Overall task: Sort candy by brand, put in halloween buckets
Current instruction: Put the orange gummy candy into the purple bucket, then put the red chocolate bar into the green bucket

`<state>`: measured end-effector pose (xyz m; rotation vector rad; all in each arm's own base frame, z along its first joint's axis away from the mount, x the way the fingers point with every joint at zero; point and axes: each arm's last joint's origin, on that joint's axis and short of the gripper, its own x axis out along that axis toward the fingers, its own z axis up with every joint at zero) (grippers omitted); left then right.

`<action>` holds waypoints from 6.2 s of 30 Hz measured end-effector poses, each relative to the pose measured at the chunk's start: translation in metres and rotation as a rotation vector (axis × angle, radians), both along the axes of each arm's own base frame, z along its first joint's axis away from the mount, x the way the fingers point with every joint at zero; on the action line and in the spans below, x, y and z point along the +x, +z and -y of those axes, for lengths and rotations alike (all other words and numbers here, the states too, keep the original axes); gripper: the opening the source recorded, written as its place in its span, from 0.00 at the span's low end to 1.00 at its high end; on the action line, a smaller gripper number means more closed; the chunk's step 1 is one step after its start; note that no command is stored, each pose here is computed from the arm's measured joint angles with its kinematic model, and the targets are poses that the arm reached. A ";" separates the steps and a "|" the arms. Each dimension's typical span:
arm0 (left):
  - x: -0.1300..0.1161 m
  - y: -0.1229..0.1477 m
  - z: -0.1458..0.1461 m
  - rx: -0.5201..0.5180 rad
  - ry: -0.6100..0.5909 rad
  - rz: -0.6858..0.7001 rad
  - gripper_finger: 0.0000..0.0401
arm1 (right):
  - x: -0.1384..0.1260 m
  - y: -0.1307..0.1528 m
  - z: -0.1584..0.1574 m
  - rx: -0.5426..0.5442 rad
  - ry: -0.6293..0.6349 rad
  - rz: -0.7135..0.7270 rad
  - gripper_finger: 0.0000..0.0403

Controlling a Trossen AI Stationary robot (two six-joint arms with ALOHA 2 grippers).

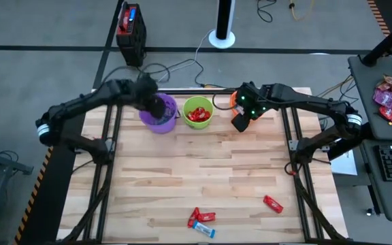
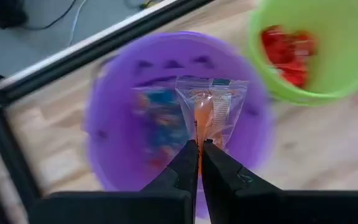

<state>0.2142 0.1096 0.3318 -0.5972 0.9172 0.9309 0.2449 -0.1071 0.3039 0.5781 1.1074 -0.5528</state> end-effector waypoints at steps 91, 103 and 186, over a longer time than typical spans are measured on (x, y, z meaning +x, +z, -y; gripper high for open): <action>-0.007 0.017 0.041 -0.013 -0.601 0.053 0.29 | 0.102 -0.041 -0.142 -0.306 0.453 0.223 0.07; 0.003 0.005 0.106 -0.295 -0.716 0.099 0.29 | 0.107 -0.020 0.023 -0.320 0.078 0.354 0.07; 0.173 -0.125 0.286 -0.372 -0.543 -0.117 0.09 | 0.032 0.044 -0.025 -0.180 0.344 0.233 0.51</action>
